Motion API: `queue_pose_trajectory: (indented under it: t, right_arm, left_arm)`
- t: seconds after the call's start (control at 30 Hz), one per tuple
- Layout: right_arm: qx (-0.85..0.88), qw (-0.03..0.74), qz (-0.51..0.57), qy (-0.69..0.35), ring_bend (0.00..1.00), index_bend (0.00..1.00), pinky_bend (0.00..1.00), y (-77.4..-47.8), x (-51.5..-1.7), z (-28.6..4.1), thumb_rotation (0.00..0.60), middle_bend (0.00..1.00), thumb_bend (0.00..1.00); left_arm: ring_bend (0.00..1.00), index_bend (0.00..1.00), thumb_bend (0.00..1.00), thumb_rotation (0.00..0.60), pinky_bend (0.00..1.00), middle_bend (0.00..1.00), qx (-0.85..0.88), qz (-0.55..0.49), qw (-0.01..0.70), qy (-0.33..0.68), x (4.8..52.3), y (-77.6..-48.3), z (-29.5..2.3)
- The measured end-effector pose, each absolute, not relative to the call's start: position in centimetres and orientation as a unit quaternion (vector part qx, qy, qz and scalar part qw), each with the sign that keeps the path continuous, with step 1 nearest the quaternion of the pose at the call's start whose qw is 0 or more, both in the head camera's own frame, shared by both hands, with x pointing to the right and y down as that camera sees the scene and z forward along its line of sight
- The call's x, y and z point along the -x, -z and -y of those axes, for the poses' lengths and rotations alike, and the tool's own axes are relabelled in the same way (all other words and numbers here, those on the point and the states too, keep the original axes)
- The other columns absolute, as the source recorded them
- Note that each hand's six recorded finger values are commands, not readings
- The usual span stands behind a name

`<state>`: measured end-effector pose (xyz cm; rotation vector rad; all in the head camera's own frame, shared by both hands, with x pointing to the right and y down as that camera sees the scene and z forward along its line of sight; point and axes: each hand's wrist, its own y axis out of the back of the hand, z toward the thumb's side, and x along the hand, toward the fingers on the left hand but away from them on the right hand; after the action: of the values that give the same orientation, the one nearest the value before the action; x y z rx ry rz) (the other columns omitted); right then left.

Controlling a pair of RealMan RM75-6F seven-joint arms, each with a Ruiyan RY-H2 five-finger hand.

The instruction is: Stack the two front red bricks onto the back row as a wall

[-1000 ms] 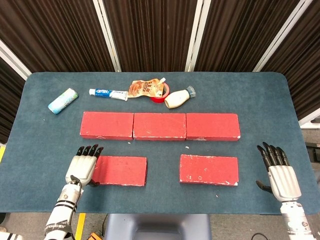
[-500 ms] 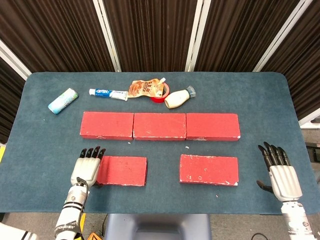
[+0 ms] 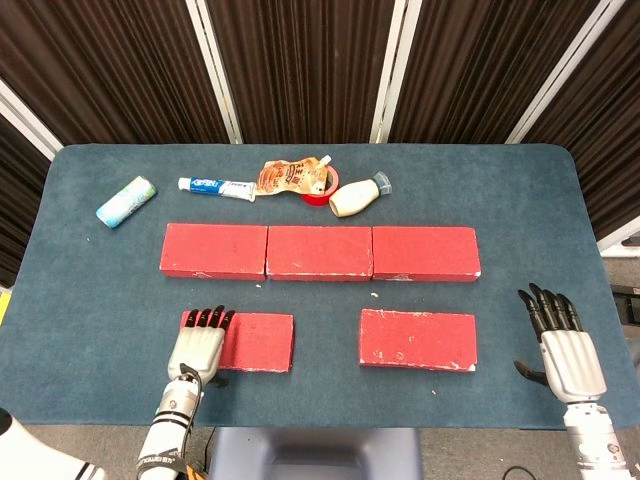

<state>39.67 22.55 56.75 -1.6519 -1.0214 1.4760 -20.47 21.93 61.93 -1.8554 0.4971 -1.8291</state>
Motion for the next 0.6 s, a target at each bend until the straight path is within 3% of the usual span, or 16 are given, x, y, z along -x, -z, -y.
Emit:
queue_pose_trajectory:
  t: [0.6]
  right_arm:
    - [0.637, 0.342, 0.389, -0.571, 0.0, 0.1, 0.0, -57.0, -39.6, -22.7, 0.6, 0.11, 0.0]
  left_arm:
    - [0.0, 0.0, 0.0, 0.6, 0.0, 0.0, 0.688, -0.188, 0.237, 0.66, 18.8, -63.7, -22.0]
